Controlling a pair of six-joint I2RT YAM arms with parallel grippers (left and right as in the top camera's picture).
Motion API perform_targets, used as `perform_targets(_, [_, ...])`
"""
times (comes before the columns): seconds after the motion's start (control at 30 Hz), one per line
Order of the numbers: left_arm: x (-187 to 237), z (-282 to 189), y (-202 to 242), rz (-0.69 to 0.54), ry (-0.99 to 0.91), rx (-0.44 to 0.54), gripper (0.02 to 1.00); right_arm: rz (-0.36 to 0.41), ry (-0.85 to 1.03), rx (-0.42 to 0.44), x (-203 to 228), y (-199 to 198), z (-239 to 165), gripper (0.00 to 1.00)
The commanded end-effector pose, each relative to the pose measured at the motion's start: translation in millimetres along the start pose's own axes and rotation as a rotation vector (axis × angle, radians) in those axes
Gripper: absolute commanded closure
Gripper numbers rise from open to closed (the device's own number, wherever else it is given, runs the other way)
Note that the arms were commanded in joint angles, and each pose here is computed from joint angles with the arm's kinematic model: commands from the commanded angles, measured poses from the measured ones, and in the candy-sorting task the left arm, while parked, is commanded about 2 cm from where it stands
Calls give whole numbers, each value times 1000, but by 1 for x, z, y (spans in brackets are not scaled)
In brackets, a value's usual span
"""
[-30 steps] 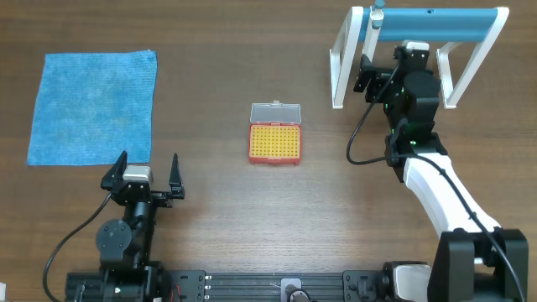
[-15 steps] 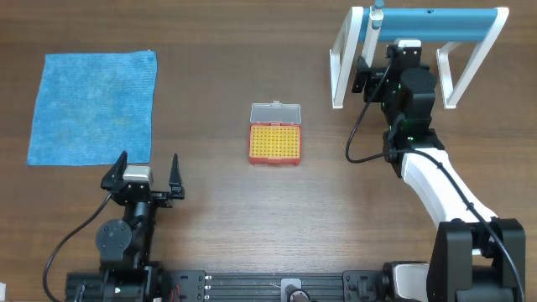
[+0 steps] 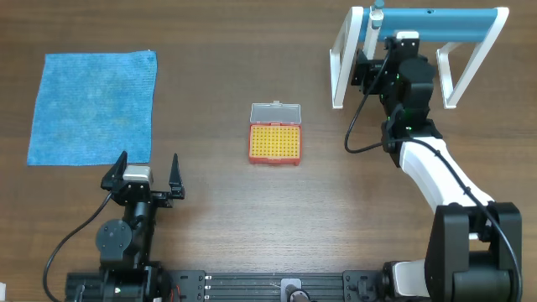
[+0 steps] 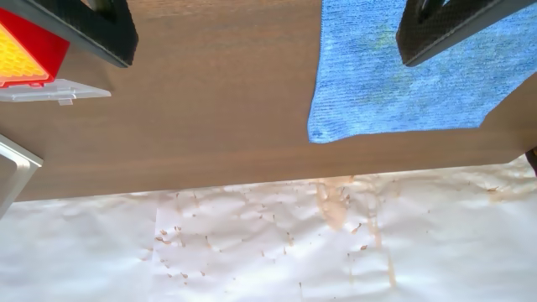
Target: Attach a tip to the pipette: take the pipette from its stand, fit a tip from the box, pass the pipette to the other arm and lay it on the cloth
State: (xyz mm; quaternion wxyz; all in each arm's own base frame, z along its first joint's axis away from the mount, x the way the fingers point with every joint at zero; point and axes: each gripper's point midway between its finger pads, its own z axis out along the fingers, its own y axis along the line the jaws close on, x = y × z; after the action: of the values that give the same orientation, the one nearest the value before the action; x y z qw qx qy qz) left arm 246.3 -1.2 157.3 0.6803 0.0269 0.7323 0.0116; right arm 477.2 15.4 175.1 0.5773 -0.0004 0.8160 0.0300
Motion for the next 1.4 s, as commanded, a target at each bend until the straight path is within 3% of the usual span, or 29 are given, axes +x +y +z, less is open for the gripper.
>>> perform_targets(0.03, [1,0,1,-9,3,-8,23,-18,-11,-16,-6,5,6,5])
perform_targets(0.57, [1,0,1,-9,3,-8,23,-17,-7,-17,-6,5,14,14])
perform_targets(0.67, [1,0,1,-9,3,-8,20,-17,-6,-16,-6,5,14,51])
perform_targets(0.8, [1,0,1,-9,3,-8,23,-17,-7,-16,-6,5,14,375])
perform_targets(0.83, [1,0,1,-9,3,-8,23,-17,-7,-17,-7,5,14,575])
perform_targets(0.87, [1,0,1,-9,3,-8,23,-17,-9,-17,-7,5,14,851])
perform_targets(0.9, [1,0,1,-9,3,-8,23,-18,-12,-18,-8,6,14,910])
perform_targets(1.4, [1,0,1,-9,3,-8,20,-21,-52,-25,-25,10,6,917])
